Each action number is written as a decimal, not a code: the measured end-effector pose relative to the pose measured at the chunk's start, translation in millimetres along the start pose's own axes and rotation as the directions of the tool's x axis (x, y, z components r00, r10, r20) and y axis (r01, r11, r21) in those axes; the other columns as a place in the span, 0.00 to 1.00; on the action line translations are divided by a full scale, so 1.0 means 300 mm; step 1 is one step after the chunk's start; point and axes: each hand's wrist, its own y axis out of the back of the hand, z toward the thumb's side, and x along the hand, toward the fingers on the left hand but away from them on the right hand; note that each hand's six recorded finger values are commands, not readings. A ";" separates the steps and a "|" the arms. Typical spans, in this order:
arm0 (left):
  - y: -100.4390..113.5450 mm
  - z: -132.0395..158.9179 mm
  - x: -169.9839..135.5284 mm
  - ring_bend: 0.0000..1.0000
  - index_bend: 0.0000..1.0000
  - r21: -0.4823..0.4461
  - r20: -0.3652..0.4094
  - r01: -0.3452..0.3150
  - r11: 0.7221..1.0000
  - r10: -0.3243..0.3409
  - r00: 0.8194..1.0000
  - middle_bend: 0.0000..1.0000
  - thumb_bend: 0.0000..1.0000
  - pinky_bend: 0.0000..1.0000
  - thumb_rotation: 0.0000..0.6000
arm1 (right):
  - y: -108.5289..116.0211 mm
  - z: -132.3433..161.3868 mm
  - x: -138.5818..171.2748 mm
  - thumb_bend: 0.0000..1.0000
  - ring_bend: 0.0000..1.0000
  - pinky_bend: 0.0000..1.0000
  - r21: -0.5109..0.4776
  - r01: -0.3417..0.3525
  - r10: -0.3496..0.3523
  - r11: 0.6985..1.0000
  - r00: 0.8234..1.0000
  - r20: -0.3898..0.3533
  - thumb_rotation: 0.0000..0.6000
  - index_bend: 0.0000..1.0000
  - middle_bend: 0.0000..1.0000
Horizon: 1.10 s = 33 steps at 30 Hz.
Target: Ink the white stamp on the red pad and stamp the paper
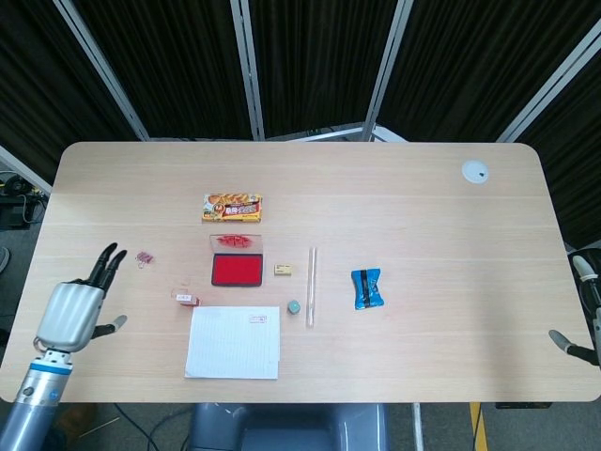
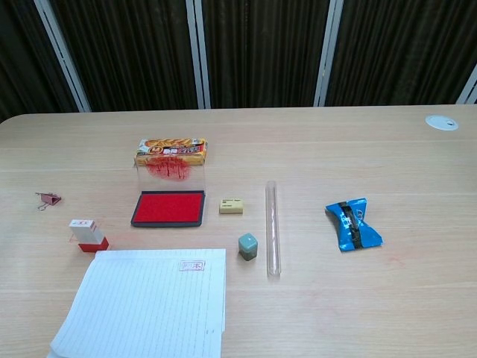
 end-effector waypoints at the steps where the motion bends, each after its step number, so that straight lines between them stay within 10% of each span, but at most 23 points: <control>1: -0.026 0.029 0.020 0.83 0.06 -0.010 0.010 0.017 1.000 -0.017 1.000 0.02 0.01 0.88 1.00 | -0.002 -0.001 -0.002 0.00 0.00 0.00 0.000 -0.002 0.002 1.000 1.000 0.001 1.00 0.00 0.00; 16: -0.300 0.143 0.198 0.86 0.34 -0.093 0.060 0.188 0.978 -0.183 0.981 0.27 0.10 0.90 1.00 | -0.050 -0.014 -0.023 0.00 0.00 0.00 0.023 -0.046 0.046 0.999 0.999 0.018 1.00 0.00 0.00; 33: -0.380 0.157 0.228 0.86 0.42 -0.089 0.049 0.223 0.971 -0.220 0.974 0.41 0.23 0.90 1.00 | -0.057 -0.020 -0.026 0.00 0.00 0.00 0.014 -0.057 0.057 0.998 0.998 0.023 1.00 0.00 0.00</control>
